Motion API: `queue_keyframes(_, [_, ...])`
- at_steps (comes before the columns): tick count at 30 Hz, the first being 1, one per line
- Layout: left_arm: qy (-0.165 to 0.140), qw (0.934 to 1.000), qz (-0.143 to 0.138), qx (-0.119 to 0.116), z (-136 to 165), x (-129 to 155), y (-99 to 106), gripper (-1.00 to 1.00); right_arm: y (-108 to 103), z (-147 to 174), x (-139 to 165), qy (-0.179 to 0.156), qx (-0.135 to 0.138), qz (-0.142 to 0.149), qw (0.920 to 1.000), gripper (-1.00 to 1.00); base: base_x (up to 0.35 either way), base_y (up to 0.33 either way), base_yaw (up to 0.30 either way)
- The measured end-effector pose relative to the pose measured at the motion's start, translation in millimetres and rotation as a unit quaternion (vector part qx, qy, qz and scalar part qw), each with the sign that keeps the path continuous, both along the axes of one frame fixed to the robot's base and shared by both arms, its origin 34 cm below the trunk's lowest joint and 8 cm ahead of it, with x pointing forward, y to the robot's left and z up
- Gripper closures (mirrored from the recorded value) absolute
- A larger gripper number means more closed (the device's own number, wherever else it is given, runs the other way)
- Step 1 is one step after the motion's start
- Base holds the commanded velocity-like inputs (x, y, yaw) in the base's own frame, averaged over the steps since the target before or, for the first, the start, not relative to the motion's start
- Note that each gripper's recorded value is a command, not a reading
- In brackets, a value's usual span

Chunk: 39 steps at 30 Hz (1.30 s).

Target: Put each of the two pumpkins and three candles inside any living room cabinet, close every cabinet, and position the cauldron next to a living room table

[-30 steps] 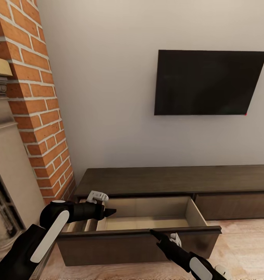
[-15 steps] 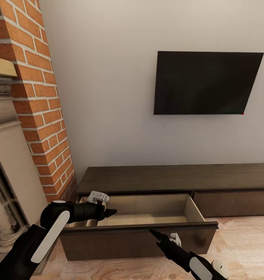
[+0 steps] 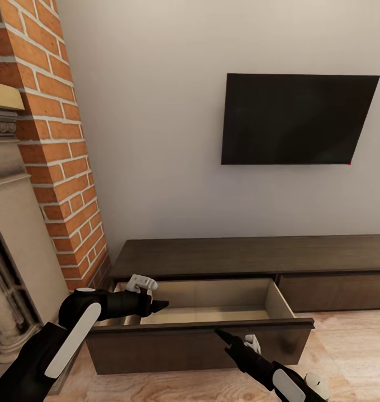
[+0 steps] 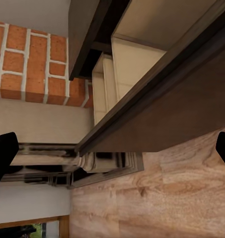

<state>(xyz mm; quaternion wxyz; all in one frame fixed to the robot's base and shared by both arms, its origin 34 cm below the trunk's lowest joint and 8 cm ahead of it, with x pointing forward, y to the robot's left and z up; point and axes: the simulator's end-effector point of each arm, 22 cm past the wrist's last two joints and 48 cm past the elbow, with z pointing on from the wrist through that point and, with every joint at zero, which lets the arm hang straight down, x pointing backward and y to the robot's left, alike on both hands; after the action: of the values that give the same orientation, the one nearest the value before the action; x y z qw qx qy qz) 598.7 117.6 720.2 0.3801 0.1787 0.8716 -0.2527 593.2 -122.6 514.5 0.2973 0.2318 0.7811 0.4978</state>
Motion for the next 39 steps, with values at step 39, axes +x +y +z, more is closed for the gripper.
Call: queue_keyframes(39, [0.01,0.9999,0.0,0.009,68.0,11.7,1.5,-1.0,2.1,77.1,12.9,-0.008,0.009,0.003,0.9999,-1.0,-0.047,0.0,0.0])
